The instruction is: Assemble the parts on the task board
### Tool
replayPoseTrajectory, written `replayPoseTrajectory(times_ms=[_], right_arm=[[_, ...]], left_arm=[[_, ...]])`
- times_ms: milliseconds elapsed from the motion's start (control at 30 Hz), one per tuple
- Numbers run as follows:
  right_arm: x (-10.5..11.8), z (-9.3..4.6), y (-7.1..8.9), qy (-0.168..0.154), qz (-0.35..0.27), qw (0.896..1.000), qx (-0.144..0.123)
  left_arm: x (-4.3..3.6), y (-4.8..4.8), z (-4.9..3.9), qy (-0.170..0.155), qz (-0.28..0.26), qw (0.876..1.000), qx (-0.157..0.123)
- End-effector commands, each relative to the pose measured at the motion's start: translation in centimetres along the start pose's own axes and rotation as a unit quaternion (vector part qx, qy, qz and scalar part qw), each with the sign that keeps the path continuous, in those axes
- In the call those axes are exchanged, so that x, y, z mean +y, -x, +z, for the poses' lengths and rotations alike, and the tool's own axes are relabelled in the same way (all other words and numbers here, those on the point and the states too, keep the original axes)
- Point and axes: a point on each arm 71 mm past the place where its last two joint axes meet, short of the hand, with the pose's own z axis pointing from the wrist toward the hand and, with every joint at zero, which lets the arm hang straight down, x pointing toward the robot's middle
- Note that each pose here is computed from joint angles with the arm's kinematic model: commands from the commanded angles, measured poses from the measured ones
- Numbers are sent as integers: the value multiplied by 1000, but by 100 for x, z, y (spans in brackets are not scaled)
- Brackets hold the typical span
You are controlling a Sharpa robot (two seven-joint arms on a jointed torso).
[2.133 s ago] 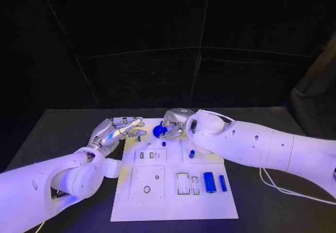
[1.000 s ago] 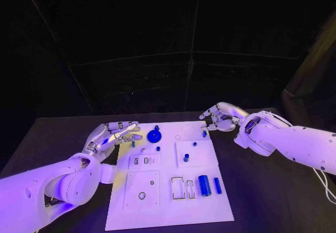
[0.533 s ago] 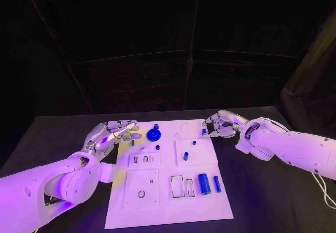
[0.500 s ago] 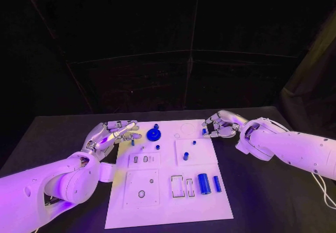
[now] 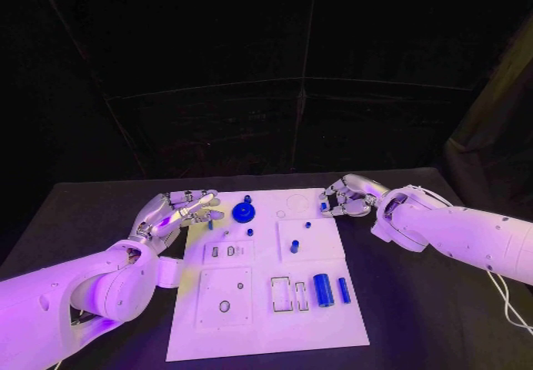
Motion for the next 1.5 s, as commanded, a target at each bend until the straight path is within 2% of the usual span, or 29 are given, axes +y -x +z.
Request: replayPoseTrajectory(times_ms=[33,633,767,1000,1200,1333,1500], right_arm=[[8,11,-12,3,-4,1000,8],[34,26,-48,9,-5,1000,16],[36,25,-34,9,-7,1000,6],[82,4,5,11,-19,999,-28],[270,-71,-11,19,-7,999,-41],[553,-102,-67,24,6,999,-42],[897,-45,-188,34,4,999,-30]], left_arm=[[-7,-18,3,-3,-2,1000,8],[-6,-13,-2,-2,-1,1000,7],[-7,-13,-2,-2,-1,1000,7],[-8,-11,-5,-1,-1,1000,6],[-12,3,-13,-1,-1,1000,5],[-11,15,-11,-1,-2,1000,3],[-9,31,-8,1,-5,1000,0]])
